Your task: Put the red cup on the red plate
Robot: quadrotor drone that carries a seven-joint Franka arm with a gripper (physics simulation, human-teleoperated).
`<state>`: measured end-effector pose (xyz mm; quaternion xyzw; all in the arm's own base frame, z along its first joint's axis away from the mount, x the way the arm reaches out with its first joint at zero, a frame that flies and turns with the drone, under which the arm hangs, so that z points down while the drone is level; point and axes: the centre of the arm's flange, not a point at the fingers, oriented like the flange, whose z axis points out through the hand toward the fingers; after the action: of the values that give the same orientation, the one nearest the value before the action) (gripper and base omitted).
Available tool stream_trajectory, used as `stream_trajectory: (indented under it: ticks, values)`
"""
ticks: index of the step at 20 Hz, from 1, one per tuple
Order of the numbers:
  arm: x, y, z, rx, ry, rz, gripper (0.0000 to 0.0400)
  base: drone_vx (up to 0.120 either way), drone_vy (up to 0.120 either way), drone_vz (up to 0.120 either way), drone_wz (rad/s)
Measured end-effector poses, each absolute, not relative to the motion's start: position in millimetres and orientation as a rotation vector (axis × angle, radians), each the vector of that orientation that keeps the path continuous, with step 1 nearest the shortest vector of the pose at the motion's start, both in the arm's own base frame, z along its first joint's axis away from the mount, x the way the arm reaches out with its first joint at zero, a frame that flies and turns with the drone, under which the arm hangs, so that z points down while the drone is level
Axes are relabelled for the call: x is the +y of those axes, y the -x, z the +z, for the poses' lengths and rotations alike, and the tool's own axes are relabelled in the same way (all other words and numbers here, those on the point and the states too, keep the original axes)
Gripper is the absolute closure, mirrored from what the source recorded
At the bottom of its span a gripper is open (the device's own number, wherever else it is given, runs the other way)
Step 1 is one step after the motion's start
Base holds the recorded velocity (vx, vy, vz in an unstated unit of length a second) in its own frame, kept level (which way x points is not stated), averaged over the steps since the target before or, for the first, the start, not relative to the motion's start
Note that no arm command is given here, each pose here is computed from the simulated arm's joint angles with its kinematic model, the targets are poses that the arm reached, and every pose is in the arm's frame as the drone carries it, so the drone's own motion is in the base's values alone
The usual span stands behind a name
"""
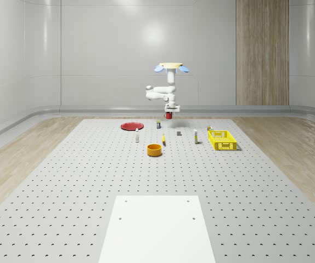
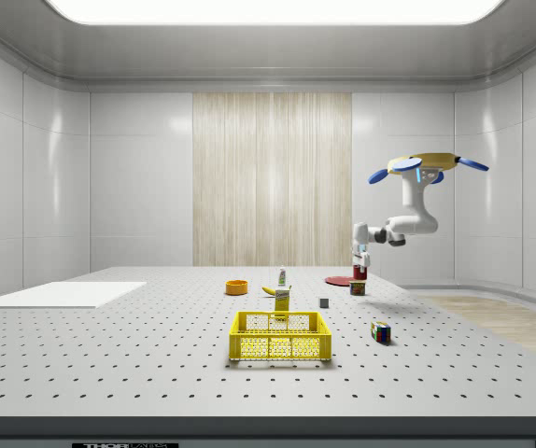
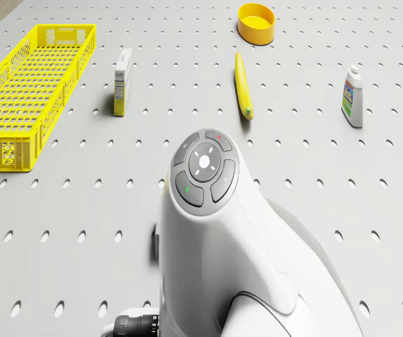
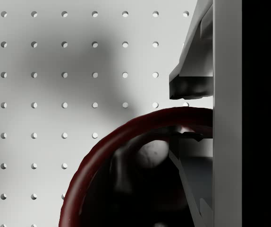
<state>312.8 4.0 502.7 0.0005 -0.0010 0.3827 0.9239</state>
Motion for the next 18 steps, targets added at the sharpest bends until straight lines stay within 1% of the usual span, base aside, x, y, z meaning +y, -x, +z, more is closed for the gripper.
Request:
stream_trajectory:
  ticks: [18]
  values:
    - [4.0,-312.8,502.7,-0.002,-0.001,0.785,0.03,0.0,-0.12,0.0,0.0]
